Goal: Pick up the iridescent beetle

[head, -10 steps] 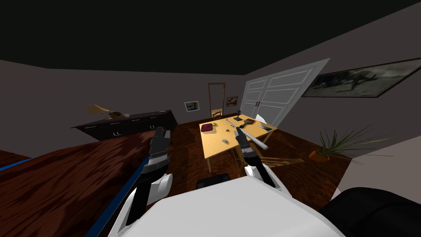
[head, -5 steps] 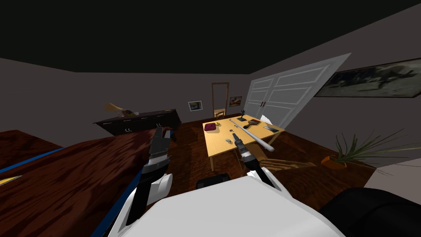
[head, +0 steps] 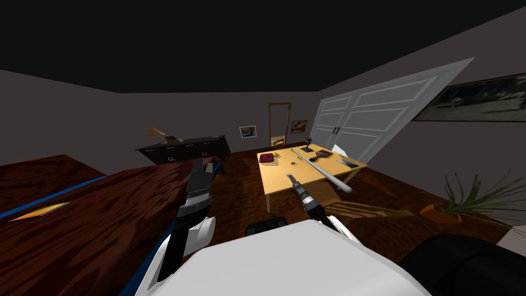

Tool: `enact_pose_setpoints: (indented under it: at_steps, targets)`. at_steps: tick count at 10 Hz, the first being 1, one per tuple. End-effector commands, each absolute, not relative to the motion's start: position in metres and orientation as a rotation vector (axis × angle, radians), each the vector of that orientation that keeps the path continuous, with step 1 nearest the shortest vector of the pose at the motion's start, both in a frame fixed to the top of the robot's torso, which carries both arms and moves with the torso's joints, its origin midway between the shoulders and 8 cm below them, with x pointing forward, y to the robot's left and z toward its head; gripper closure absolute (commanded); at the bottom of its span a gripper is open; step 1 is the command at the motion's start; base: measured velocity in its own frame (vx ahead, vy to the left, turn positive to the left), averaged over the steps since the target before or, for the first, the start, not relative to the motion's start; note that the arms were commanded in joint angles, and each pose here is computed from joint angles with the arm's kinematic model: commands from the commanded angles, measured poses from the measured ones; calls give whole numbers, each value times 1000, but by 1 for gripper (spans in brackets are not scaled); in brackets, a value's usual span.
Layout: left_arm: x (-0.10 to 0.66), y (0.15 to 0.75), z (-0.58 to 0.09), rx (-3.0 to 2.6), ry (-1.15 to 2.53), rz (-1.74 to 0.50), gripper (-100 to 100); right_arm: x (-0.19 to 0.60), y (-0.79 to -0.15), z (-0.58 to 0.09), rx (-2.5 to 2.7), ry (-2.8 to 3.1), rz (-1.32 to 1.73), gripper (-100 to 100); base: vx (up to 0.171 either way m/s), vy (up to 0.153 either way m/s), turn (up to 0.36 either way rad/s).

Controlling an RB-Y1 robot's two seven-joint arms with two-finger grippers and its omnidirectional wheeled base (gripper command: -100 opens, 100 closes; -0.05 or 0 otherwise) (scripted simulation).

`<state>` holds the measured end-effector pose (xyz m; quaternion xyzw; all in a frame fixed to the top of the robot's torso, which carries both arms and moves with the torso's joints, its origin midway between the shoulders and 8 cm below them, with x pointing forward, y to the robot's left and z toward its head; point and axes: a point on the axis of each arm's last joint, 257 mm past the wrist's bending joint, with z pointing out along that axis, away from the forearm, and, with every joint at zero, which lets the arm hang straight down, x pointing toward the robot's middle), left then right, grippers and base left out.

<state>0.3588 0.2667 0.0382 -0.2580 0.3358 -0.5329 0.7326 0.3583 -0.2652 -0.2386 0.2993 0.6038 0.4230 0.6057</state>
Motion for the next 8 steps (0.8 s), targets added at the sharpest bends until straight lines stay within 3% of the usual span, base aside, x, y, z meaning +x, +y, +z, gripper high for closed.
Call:
enact_pose_setpoints:
  at_steps: [1,8]
  targets:
    - [359,267,38,-568,739,-1172,0,347,-267,-269,665,1489,935,-100,-3,63,149]
    - [359,267,38,-568,739,-1172,0,283,-299,-402,575,1882,702,-100,15,72,132]
